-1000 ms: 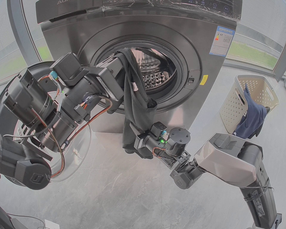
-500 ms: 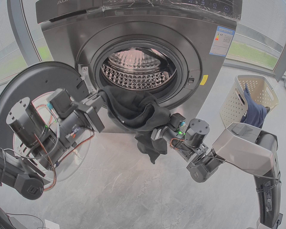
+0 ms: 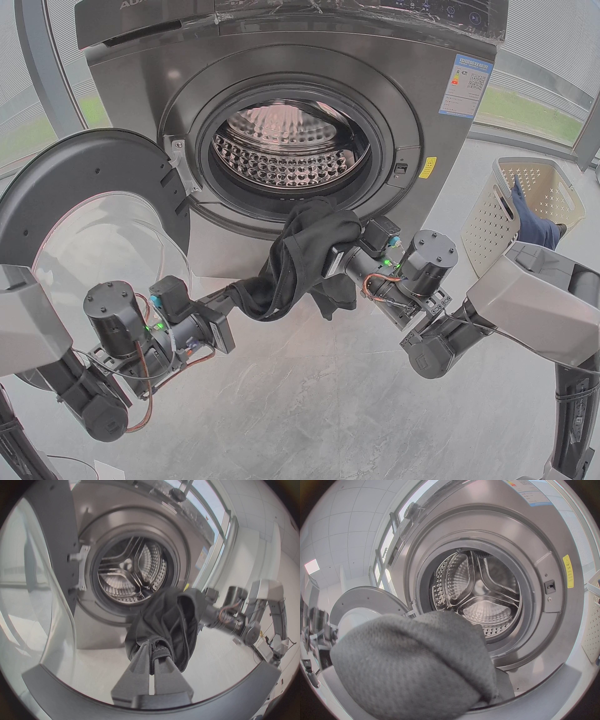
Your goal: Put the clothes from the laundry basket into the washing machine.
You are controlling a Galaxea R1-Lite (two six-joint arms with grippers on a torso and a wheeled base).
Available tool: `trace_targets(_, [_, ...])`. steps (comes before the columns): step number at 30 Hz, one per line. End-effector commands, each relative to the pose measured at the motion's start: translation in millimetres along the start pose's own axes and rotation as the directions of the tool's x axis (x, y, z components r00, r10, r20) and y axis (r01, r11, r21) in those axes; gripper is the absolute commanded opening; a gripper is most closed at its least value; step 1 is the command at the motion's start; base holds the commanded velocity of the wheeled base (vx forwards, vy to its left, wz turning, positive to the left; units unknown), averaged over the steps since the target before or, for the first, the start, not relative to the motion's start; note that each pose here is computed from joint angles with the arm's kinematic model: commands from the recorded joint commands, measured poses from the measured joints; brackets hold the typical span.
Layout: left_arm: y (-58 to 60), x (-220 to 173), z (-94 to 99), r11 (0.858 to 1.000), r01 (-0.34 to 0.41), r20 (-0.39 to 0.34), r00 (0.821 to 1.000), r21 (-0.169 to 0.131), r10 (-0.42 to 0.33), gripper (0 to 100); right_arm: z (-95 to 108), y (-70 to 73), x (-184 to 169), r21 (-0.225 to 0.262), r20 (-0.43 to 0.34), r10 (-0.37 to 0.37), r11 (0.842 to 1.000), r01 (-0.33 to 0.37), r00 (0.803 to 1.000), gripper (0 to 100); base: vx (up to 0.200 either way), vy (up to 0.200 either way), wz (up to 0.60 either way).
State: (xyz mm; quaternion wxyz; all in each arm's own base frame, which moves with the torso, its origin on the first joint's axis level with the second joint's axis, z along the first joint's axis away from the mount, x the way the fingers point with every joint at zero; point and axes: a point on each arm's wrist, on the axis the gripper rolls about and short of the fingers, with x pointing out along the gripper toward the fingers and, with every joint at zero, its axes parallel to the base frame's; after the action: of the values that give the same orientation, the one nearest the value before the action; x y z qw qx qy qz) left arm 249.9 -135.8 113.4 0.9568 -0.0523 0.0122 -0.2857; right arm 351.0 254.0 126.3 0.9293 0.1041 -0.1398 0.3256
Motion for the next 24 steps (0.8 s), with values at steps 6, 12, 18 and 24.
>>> trace_targets(6, [6.3,11.8,-40.1,1.0,0.001,-0.125,0.992,-0.014,-0.002,100,10.3,12.2,1.7,0.012,0.023,0.025,1.0,-0.025,0.999,0,0.0,0.0,0.0])
trace_targets(12, [-1.3,-9.1,-56.6,0.999,0.038,-0.232,0.972,-0.014,-0.04,100,12.6,9.1,3.4,0.009,0.032,0.019,1.0,-0.019,0.999,0,0.0,0.0,0.0])
trace_targets(18, [-6.2,-24.4,-69.7,0.988,0.15,-0.32,0.938,0.023,-0.135,100,13.2,10.5,3.5,0.011,0.034,0.022,1.0,-0.023,0.999,0,0.0,0.0,0.0])
trace_targets(24, [-8.4,-10.3,-58.5,0.985,0.167,-0.248,0.957,0.033,-0.154,100,12.7,12.5,3.2,0.011,0.032,0.026,1.0,-0.027,0.999,0,0.0,0.0,0.0])
